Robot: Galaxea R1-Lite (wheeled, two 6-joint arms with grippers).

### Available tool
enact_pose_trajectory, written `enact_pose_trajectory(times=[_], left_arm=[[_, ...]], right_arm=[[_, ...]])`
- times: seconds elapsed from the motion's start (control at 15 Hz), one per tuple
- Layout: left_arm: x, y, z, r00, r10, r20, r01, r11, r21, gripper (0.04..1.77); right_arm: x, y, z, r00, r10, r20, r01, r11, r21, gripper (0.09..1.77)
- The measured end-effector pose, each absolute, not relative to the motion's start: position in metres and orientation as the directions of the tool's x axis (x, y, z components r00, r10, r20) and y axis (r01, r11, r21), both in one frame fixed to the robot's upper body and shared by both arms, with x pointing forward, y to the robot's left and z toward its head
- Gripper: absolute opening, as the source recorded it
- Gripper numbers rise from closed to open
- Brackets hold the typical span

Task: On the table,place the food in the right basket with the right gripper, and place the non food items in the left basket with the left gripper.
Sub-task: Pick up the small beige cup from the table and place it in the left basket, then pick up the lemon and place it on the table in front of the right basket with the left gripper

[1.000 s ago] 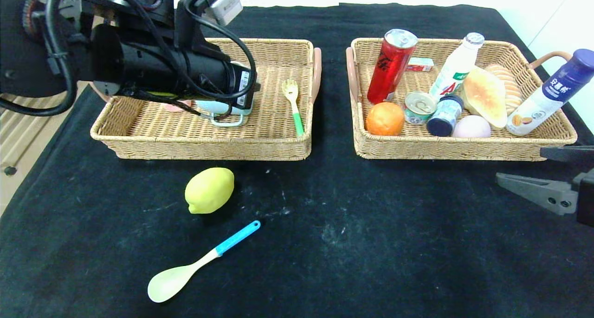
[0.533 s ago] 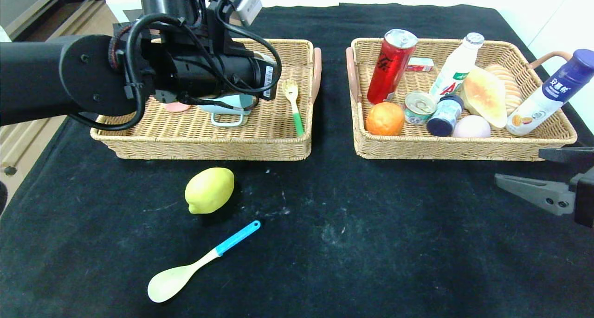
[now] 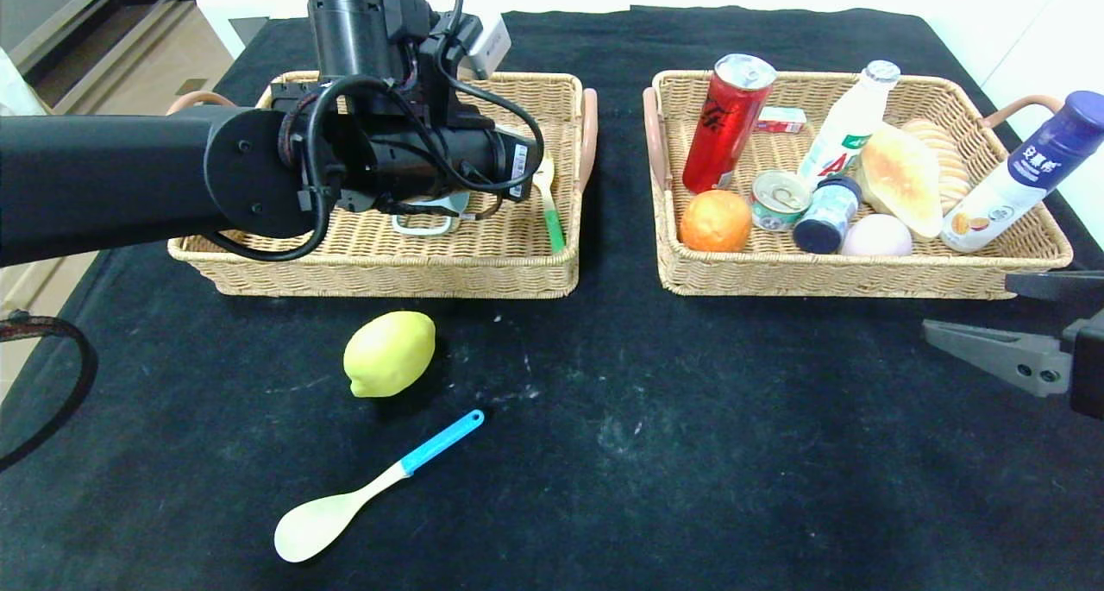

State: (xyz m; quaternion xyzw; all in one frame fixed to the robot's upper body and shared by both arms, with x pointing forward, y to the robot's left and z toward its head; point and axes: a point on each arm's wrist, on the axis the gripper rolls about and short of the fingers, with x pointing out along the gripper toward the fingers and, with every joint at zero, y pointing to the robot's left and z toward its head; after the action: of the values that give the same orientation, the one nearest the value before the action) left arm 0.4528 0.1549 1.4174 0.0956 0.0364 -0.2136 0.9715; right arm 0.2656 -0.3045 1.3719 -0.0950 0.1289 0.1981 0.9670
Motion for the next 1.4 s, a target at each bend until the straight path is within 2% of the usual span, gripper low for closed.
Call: enact_pose_trajectory(times=[0.07, 0.27, 0.53, 0.87, 1.4], left_arm=[[0.453, 0.155, 1.417, 0.906, -0.408, -0.114, 0.423, 0.89, 0.17, 0.48], [0.453, 0.155, 1.416, 0.905, -0.408, -0.122, 0.424, 0.889, 0.17, 0.87], [0.452, 0.155, 1.417, 0.905, -0.407, -0.12, 0.423, 0.89, 0.17, 1.2], [0.451, 0.156, 1.418, 0.906, -0.407, -0.119, 0.422, 0.89, 0.17, 1.44], [0.438, 0.159, 1.426, 0.903, -0.412, -0.121, 0.428, 0.887, 0.175, 1.62]], right_arm=[[0.266, -0.304, 1.372, 0.888, 0.359, -0.286, -0.408, 0.903, -0.133, 1.71], [0.266, -0.304, 1.372, 0.888, 0.359, -0.287, -0.408, 0.903, -0.132, 1.71], [0.266, -0.305, 1.372, 0.889, 0.358, -0.286, -0.407, 0.904, -0.133, 1.71], [0.266, -0.305, 1.372, 0.889, 0.358, -0.286, -0.407, 0.904, -0.132, 1.71], [0.266, -0.304, 1.372, 0.887, 0.36, -0.288, -0.41, 0.903, -0.132, 1.71]])
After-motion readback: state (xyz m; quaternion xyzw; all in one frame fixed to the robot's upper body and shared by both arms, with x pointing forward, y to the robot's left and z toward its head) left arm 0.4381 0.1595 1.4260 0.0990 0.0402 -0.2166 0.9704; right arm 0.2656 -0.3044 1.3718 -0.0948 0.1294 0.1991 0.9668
